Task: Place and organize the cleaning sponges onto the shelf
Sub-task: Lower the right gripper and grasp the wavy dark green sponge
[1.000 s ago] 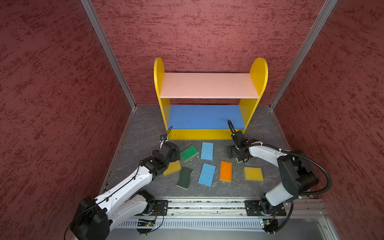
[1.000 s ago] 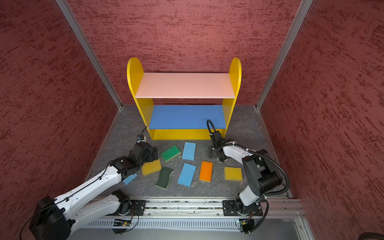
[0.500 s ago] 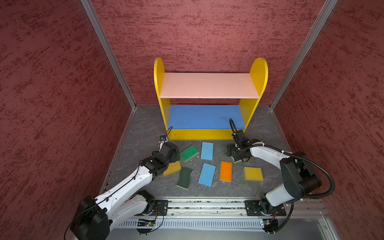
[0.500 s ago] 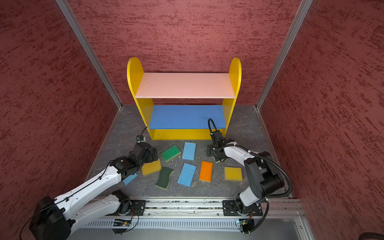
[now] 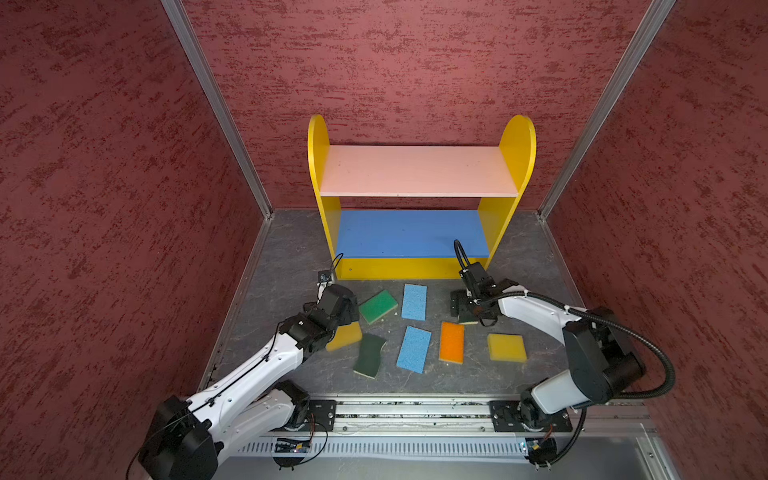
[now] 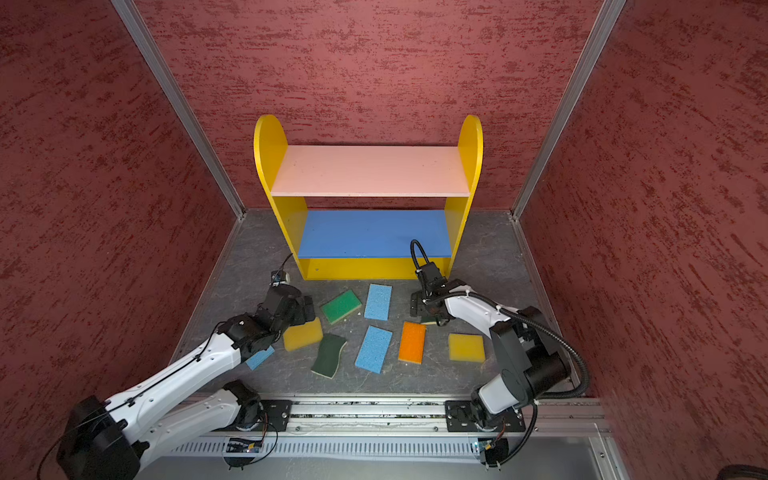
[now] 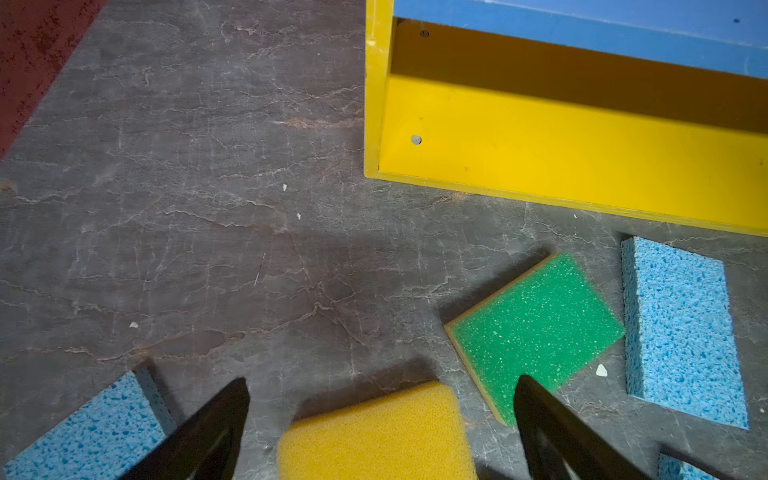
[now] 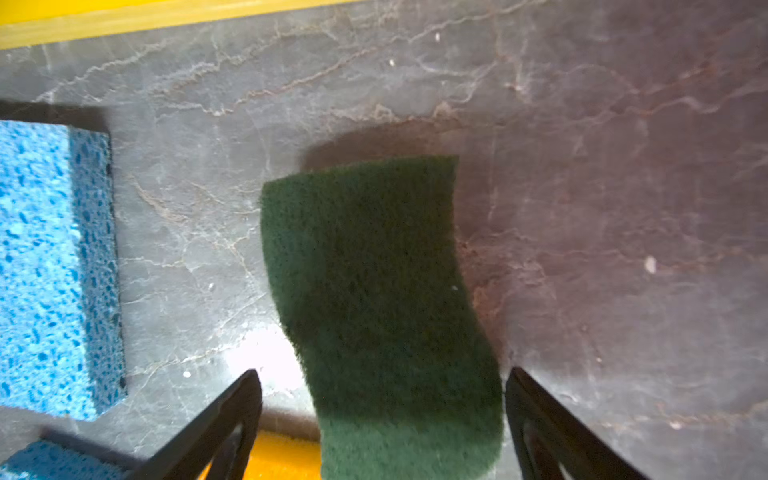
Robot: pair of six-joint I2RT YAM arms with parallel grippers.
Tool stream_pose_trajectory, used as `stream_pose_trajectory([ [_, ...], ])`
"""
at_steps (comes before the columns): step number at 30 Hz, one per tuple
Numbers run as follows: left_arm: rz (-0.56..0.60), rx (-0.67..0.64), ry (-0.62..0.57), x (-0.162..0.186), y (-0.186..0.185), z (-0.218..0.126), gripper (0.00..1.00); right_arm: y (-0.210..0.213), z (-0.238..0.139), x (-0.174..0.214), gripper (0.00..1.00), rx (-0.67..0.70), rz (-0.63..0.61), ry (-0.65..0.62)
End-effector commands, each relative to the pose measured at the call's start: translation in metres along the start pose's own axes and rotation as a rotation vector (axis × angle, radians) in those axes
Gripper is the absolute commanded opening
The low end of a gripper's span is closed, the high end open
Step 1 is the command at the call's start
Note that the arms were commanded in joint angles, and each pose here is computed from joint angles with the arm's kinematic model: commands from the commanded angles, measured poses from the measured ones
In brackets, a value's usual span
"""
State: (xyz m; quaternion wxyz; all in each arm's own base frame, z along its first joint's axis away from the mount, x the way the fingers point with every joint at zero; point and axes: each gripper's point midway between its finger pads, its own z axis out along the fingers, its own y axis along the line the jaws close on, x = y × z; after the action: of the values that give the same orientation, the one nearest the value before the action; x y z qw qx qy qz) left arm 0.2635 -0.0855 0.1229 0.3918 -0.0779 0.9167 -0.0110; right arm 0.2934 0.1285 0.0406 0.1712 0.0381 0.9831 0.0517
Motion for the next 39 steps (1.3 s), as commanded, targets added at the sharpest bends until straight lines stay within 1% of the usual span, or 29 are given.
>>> stream_pose_trajectory([
  [1,-0.007,0.0,0.006,0.004,0.001,-0.001,0.99,-0.003,-0.011,-0.012,0.94,0.036,0.007,-0.052],
  [6,-0.001,-0.004,0.01,0.004,0.001,0.0,1.0,-0.004,-0.007,-0.013,0.95,0.039,-0.006,-0.061],
  [18,-0.017,-0.012,0.02,0.002,0.0,0.0,0.99,0.0,0.007,-0.004,0.95,0.011,-0.055,-0.033],
  [25,-0.014,-0.011,0.029,-0.002,-0.005,0.001,0.99,-0.009,0.019,0.001,0.95,0.067,-0.062,-0.005],
  [30,-0.014,-0.009,0.034,-0.001,-0.006,0.002,1.0,-0.008,0.024,0.001,0.94,0.066,-0.064,-0.006],
  [33,-0.016,-0.009,0.034,-0.002,-0.006,0.002,0.99,-0.008,0.029,0.002,0.92,0.07,-0.069,0.008],
  [39,-0.024,-0.032,0.033,-0.003,-0.002,0.002,0.99,-0.006,0.035,0.005,0.84,0.052,-0.066,0.016],
])
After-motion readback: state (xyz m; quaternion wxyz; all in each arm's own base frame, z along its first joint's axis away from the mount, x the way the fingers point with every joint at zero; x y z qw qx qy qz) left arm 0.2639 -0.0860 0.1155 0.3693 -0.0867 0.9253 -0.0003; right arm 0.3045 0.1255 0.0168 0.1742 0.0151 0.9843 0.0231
